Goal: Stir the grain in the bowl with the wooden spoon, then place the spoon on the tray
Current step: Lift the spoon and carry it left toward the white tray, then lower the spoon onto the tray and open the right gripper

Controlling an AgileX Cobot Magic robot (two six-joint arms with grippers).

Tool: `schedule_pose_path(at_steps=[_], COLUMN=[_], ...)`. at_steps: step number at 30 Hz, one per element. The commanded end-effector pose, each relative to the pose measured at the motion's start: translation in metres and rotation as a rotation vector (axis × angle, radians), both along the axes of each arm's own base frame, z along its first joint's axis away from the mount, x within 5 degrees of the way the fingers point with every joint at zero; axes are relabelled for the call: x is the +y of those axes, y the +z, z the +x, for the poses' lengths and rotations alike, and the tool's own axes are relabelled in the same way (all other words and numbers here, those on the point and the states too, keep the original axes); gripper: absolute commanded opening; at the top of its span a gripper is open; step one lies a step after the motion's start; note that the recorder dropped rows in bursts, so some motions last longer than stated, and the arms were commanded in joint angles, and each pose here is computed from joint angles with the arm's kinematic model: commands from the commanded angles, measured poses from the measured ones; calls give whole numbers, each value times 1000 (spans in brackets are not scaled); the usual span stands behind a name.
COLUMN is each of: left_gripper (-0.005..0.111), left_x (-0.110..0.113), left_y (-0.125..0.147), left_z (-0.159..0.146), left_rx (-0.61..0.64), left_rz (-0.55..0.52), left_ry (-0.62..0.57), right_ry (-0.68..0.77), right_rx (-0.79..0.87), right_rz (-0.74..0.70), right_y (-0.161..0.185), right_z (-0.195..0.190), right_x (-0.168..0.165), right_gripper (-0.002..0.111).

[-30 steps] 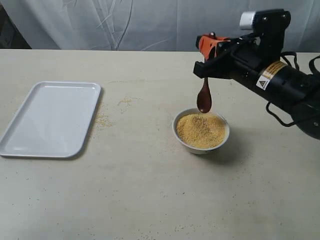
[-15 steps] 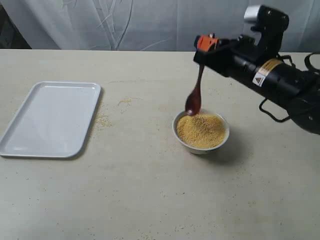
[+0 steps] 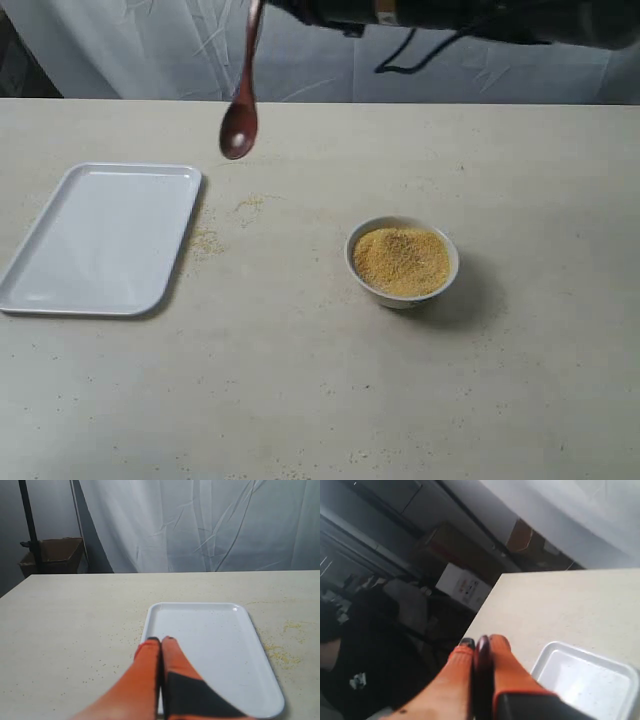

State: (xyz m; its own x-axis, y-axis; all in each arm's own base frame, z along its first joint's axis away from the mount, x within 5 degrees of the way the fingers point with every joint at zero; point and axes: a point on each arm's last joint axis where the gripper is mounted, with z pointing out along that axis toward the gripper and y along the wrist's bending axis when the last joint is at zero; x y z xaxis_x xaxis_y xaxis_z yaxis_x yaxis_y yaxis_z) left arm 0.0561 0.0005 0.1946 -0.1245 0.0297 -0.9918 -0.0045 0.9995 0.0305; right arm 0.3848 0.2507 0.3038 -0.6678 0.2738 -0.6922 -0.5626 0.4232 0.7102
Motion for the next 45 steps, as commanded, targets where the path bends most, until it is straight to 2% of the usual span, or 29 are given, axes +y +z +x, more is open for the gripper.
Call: schedule_pose_path(at_steps=[1, 5, 9, 15, 20, 23, 28, 30, 34, 45], left_gripper=[0, 0, 0, 0, 0, 0, 0, 0, 0, 0], left_x=[0, 0, 0, 0, 0, 0, 0, 0, 0, 0], left_y=[0, 0, 0, 0, 0, 0, 0, 0, 0, 0], left_z=[0, 0, 0, 0, 0, 0, 0, 0, 0, 0], left_rx=[-11, -11, -11, -11, -11, -11, -11, -11, -11, -11], left_rz=[-2, -2, -2, -2, -2, -2, -2, -2, -2, -2], left_ry=[0, 0, 0, 0, 0, 0, 0, 0, 0, 0], right_ry=[97, 107, 115, 92, 87, 75, 42, 27, 0, 67], right_rx=[100, 185, 229, 314, 326, 326, 288, 270, 218, 61], right_rz=[22, 111, 131, 167, 152, 117, 22, -15, -107, -279], right_y=[-40, -77, -120, -181, -205, -213, -220, -223, -228, -226], right_z=[21, 32, 42, 49, 51, 49, 48, 49, 52, 50], right_x=[52, 91, 120, 143, 148, 151, 152, 151, 148, 146], right_gripper=[-1, -1, -1, -1, -1, 9, 52, 63, 68, 68])
